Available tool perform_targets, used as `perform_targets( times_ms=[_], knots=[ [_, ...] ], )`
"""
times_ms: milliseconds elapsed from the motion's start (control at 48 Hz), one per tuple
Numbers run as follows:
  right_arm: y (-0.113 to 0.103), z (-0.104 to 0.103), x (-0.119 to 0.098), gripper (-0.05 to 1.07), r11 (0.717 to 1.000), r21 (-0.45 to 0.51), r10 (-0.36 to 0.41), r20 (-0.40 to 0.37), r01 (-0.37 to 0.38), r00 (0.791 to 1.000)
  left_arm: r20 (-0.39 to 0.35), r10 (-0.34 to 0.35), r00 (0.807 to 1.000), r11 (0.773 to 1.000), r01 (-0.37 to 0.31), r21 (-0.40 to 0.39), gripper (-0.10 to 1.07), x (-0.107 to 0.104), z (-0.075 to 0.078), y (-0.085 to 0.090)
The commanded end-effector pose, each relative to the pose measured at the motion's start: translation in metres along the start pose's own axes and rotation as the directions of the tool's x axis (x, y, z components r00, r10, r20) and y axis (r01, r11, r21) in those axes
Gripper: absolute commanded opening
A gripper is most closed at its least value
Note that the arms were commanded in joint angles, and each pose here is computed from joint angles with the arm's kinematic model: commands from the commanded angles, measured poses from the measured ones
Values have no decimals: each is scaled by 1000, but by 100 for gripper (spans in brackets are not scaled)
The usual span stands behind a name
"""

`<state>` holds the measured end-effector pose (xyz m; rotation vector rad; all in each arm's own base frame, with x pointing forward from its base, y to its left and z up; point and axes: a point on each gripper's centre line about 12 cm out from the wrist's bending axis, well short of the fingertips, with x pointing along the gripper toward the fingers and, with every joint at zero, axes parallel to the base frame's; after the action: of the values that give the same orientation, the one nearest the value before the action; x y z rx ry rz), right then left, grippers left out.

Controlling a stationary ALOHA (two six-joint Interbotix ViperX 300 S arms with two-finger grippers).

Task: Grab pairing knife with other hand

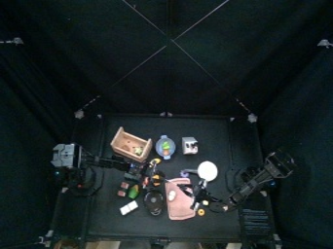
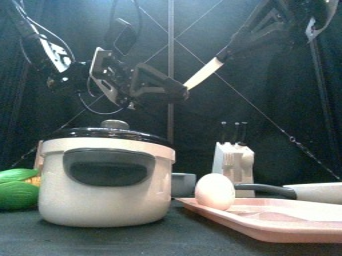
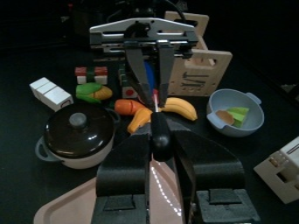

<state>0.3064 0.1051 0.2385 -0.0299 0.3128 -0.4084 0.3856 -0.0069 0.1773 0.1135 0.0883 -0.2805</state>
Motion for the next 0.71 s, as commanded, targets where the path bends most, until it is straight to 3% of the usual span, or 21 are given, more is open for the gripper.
perform_targets(
  times_ms=[0, 188, 333, 479, 688],
  knots=[
    [-1, 11, 0, 47, 999, 33, -2, 17, 1, 1000, 33, 5, 999, 1000, -5, 9, 57, 3, 10, 3],
    [-2, 6, 4, 47, 999, 46, -8, -18, 9, 1000, 36, 5, 999, 1000, -6, 10, 47, 1, 11, 3],
    [-6, -1, 11, 47, 995, 100, -7, -95, 16, 995, 42, 5, 999, 1000, -6, 13, 46, -1, 14, 2],
    [-8, -9, 19, 47, 987, 162, 38, -179, -9, 983, 47, 6, 999, 1000, -6, 15, 46, -4, 16, 1],
    [-13, -15, 27, 47, 974, 227, 81, -238, -26, 968, 39, -13, 999, 999, 12, 30, 46, -4, 14, -1]
  ],
)
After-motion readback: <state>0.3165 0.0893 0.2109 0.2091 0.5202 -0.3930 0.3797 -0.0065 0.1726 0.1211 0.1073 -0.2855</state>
